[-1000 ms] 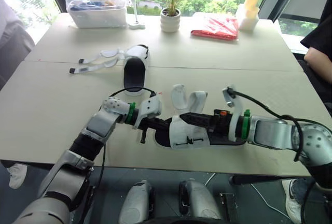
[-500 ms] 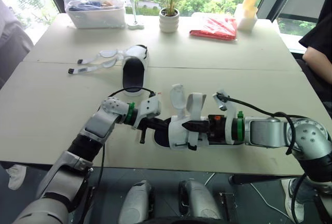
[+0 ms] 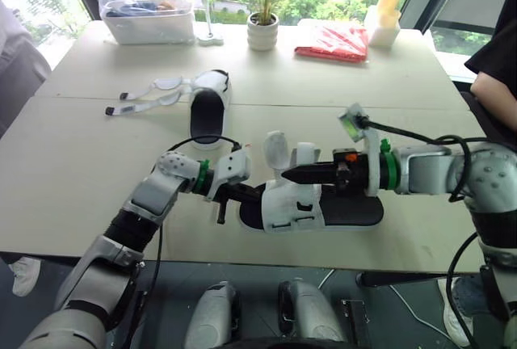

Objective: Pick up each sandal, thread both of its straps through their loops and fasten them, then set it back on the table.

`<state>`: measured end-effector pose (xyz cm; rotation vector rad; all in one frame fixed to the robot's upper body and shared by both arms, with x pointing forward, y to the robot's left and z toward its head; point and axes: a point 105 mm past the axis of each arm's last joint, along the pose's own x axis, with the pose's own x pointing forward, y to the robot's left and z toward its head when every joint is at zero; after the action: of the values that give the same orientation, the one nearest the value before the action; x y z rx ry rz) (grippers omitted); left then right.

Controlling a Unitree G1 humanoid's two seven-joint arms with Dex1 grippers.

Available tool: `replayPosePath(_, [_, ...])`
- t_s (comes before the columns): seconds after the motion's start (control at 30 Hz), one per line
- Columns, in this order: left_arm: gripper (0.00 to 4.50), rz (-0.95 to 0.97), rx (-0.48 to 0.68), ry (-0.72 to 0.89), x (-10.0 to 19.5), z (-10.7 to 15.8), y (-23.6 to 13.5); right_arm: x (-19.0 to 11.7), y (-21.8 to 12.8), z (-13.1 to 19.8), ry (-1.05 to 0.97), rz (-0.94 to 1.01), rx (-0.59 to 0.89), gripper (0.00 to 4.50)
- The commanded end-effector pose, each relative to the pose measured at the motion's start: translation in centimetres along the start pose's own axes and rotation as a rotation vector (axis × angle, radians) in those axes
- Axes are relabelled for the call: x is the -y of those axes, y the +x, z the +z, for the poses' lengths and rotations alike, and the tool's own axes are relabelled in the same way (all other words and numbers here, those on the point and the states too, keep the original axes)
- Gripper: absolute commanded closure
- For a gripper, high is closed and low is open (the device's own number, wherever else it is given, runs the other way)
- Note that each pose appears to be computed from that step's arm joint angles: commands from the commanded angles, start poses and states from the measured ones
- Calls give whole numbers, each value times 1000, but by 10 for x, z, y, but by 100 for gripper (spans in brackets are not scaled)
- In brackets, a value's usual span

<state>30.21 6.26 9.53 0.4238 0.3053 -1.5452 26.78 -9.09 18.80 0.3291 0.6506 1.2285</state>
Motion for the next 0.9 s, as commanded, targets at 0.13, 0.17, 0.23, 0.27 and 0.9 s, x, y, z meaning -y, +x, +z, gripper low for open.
replayPosePath(0.13, [450,42,-46,-30,3,-13,-8,14,5,-1,39,13,-20,444])
replayPosePath(0.17, [450,44,-47,-31,4,-14,-8,14,6,-1,50,19,-17,444])
replayPosePath(0.23, [450,47,-47,-32,6,-15,-9,16,8,-2,68,27,-22,444])
replayPosePath(0.27, [450,49,-47,-32,6,-15,-9,16,8,-4,70,28,-31,444])
replayPosePath(0.9, [450,69,-47,-32,4,-14,-10,29,-1,-23,175,-27,-140,444])
